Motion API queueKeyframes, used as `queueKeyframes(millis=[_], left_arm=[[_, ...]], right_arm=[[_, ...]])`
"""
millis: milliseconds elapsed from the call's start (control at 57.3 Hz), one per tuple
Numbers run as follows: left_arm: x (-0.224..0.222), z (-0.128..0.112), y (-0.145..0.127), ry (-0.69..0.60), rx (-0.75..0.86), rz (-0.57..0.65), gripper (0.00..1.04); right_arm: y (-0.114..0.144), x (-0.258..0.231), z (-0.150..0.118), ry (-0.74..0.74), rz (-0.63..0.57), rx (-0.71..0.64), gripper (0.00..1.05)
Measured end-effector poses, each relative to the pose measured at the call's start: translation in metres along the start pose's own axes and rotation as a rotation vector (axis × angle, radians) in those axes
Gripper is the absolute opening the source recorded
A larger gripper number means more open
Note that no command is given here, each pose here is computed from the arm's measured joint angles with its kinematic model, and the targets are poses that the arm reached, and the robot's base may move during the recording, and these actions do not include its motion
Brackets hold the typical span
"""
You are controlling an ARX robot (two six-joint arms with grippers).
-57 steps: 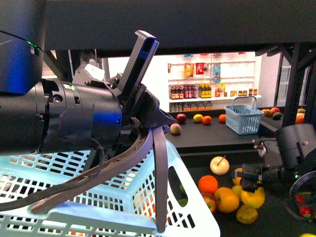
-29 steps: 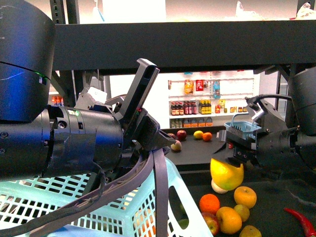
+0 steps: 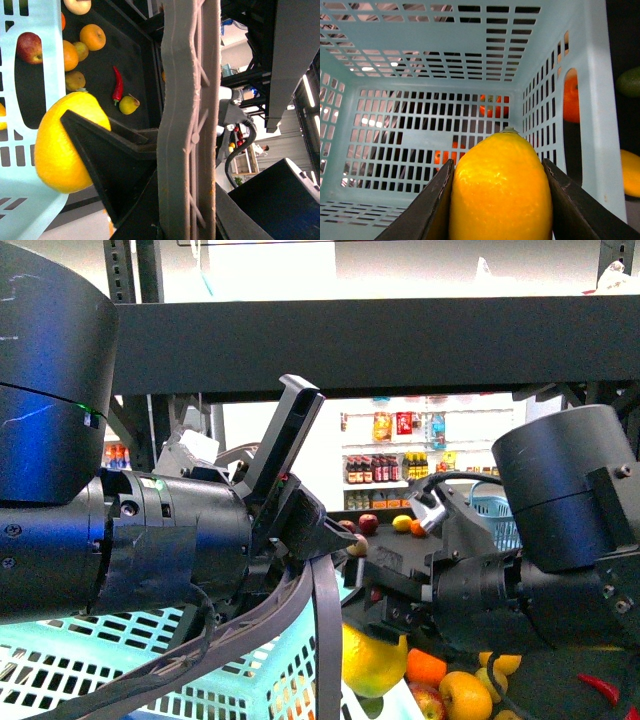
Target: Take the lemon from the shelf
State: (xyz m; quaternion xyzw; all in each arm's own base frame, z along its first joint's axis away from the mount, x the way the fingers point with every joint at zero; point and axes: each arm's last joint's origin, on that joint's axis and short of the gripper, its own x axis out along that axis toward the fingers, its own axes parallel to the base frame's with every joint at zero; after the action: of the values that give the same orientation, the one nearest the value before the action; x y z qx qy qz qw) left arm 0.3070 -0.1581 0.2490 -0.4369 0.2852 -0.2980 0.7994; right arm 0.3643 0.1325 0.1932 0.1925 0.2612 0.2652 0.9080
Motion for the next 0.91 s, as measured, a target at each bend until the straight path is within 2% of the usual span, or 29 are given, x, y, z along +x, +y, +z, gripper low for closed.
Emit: queueKeyframes(millis=[52, 209, 332, 541, 716, 820, 908], left_arm=[[0.0, 0.0, 0.0, 0.0, 0.001, 0.0, 0.11], [0.0, 0.0, 0.0, 0.0, 0.0, 0.0, 0.11], [0.0, 0.001, -0.002, -0.003, 0.002, -0.004, 0.11], [0.0, 0.001, -0.001, -0.009, 0.002, 0.0, 0.11], [0.0, 0.001, -0.002, -0.003, 0.001, -0.004, 0.11], [0.0, 0.001, -0.002, -0.003, 0.0, -0.004, 0.11], [0.0, 0.001, -0.002, -0.006, 0.002, -0.002, 0.11]], right_arm=[[0.001, 0.003, -0.005, 0.018, -0.007, -0.01, 0.46], [-0.001, 0.002, -0.006, -0.001, 0.006, -0.016, 0.81], [-0.011, -0.003, 0.003, -0.041, 0.014, 0.009, 0.99], [-0.042, -0.033, 0.043, -0.179, 0.022, 0.054, 0.97], [-0.08, -0.055, 0.067, -0.307, -0.006, 0.009, 0.97], [-0.11, -0.059, 0.069, -0.325, -0.031, -0.043, 0.97], [-0.144, -0.052, 0.055, -0.287, -0.093, -0.064, 0.97]])
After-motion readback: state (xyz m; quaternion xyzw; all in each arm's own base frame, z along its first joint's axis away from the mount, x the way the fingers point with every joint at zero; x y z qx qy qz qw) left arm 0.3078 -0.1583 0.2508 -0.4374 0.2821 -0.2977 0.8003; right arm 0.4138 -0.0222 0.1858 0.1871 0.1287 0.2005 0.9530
